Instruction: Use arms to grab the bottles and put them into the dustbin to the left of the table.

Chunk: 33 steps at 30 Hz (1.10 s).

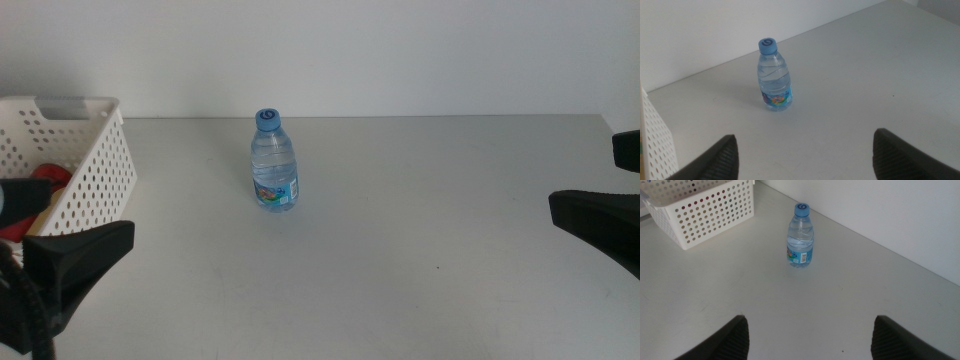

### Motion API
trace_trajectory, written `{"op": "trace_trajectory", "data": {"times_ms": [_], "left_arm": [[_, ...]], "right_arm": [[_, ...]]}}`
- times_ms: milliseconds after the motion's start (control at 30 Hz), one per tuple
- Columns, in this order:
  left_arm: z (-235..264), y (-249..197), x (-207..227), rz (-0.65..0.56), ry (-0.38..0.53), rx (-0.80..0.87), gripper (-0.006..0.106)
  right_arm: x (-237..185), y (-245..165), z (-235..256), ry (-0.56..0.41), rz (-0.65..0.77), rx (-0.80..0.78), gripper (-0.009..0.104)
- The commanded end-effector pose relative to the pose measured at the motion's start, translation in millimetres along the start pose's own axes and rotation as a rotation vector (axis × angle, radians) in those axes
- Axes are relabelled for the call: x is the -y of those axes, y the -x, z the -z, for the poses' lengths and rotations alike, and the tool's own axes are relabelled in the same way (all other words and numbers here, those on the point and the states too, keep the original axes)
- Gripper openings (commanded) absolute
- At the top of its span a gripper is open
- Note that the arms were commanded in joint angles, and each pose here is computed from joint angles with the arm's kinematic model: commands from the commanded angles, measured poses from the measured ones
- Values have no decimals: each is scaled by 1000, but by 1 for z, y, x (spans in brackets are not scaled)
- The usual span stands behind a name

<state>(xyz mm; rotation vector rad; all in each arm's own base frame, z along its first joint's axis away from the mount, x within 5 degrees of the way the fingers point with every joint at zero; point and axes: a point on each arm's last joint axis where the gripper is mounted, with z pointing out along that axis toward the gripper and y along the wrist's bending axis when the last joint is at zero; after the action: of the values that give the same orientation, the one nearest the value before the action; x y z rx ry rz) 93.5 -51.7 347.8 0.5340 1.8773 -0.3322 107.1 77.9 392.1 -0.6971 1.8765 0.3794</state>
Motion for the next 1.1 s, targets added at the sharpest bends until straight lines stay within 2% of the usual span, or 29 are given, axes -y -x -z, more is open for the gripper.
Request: {"op": "trace_trajectory", "data": {"times_ms": [0, 300, 633, 833, 1067], "left_arm": [[3, 16, -2, 22, 16, 117, 89], [-12, 30, -7, 28, 52, 226, 89], [-85, 45, -23, 28, 138, 345, 89], [-143, 31, -30, -73, 174, 299, 90], [-192, 17, -37, -52, 203, 352, 91]], "right_arm": [[1, 16, 7, -14, 12, 111, 62], [1, 16, 7, -14, 12, 111, 62], [1, 16, 7, -14, 12, 111, 62], [1, 16, 7, -14, 12, 111, 62], [1, 16, 7, -14, 12, 111, 62]]}}
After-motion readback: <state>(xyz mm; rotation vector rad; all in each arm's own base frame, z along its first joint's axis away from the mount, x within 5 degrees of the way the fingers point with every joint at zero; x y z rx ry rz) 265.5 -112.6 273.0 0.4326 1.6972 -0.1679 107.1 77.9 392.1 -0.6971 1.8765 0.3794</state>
